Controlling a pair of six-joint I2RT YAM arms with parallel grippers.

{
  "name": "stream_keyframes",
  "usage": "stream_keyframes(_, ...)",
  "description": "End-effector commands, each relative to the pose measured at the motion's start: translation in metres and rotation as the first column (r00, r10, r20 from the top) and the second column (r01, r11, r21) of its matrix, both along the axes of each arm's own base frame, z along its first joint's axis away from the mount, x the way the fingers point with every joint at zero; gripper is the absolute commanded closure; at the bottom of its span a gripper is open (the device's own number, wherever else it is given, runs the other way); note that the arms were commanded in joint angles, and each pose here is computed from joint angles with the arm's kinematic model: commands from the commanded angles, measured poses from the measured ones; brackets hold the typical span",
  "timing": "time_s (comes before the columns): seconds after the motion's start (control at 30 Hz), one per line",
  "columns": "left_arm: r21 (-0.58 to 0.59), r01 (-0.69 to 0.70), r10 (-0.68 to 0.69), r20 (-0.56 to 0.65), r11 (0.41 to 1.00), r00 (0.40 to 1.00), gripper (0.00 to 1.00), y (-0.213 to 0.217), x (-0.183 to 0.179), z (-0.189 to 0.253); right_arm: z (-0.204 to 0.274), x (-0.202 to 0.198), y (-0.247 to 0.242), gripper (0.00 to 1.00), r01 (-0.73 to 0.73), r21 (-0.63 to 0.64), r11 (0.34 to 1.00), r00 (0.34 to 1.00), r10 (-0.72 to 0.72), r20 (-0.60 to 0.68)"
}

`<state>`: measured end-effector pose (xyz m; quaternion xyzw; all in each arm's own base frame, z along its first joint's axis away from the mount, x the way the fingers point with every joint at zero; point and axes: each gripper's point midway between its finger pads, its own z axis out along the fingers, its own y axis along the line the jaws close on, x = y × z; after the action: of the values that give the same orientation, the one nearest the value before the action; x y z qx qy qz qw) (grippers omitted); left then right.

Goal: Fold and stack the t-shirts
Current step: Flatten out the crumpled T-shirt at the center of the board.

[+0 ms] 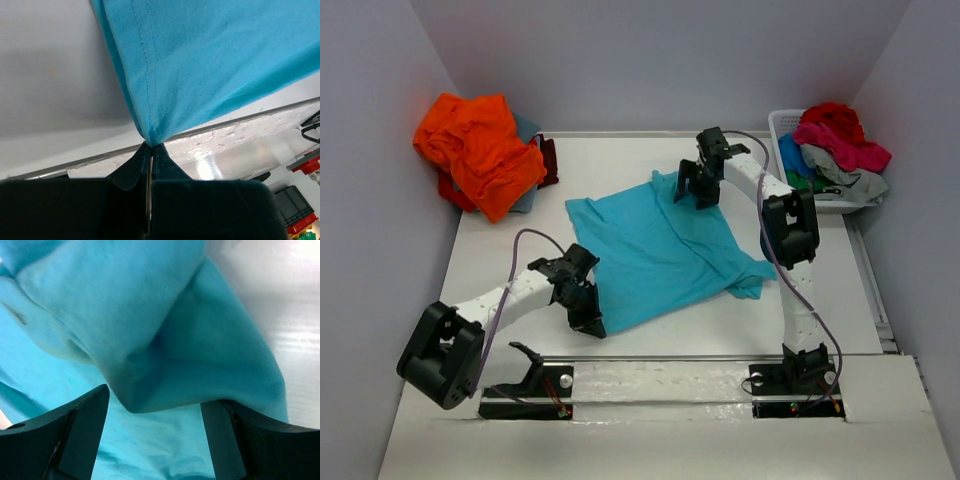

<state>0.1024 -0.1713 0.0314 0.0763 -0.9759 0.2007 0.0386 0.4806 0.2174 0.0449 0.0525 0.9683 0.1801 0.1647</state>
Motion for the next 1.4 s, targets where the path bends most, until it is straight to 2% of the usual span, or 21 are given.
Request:
stream_keyframes(0.0,0.048,-0.049,0.052,-0.047,0.998,0.998,0.94,0.016,-0.017,0.005,0.016,0.023,0.004,0.22,-0.001,0.009,1.000,0.998,0.001,0.064)
stream_keyframes(0.27,0.017,-0.132,0.133,-0.067,0.991,0.989,0.95,0.019,-0.024,0.024,0.007,0.023,-0.007,0.22,0.020,0.000,1.000,0.999,-0.020,0.041)
stream_keyframes(0.53,-0.001,-0.200,0.200,-0.044,0.980,0.979,0.94,0.024,-0.012,0.044,0.003,0.017,-0.030,0.22,0.051,-0.037,0.998,0.998,-0.050,0.029)
stream_keyframes(1.03,0.024,-0.212,0.213,-0.049,0.977,0.976,0.94,0.042,-0.003,0.058,0.018,0.022,-0.103,0.22,0.195,-0.046,0.980,0.980,-0.193,0.038)
stream_keyframes(1.37,0.074,-0.201,0.204,-0.036,0.977,0.978,0.94,0.054,0.001,0.062,0.023,0.032,-0.127,0.22,0.208,-0.097,0.973,0.977,-0.203,0.061)
